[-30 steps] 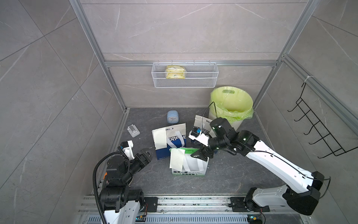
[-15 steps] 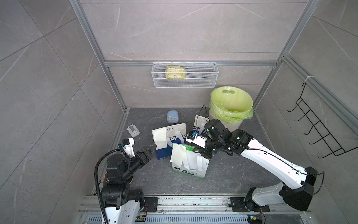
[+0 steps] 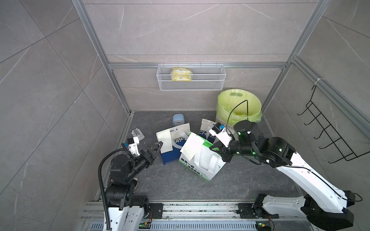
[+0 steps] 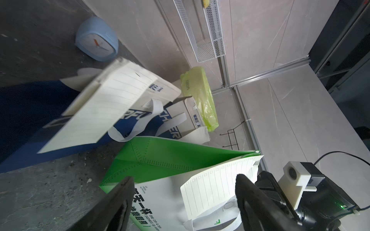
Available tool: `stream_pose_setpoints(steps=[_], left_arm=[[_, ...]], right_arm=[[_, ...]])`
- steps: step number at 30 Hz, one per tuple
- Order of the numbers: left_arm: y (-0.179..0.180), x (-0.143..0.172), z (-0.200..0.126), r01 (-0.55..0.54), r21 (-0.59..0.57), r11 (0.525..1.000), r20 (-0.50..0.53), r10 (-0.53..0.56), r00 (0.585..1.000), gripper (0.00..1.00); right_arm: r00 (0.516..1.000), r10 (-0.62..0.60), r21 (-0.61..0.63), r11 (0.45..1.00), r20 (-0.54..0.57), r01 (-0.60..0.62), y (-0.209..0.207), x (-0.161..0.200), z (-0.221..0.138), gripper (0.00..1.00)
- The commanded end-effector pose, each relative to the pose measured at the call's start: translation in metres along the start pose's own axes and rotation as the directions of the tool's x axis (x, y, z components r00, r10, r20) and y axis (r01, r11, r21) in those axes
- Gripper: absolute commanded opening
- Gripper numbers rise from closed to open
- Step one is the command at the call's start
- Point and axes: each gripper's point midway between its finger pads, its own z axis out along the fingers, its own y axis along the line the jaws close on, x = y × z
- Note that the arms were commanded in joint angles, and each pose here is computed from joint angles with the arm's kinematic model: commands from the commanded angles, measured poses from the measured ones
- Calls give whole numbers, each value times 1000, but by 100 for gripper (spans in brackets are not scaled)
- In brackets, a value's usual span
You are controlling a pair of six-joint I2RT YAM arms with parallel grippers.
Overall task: Shred takeout receipts and throw away
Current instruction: Pick up the takeout bag at the center of the board, then tear off the takeout receipt from the takeout bag.
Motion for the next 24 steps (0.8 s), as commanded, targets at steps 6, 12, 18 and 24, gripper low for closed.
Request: stream_pose_setpoints(steps=[6, 12, 18, 24], left_arm=[[-49, 44, 59, -132, 48, 990, -99, 136, 986, 82], [-40, 72, 79, -33, 71, 997, -146, 43, 988, 81], [-42, 73, 87, 24, 95, 995, -123, -12, 992, 81], [-46, 79, 104, 63, 137, 989, -140, -44, 989, 80]], right_arm=[[971, 232, 59, 970, 59, -236, -9, -9, -12, 0], [953, 295, 58, 953, 64, -299, -9, -8, -14, 0], [942, 326, 50, 943, 76, -330, -10, -7, -11, 0], [928, 360, -11, 933, 94, -360, -2, -11, -9, 0]])
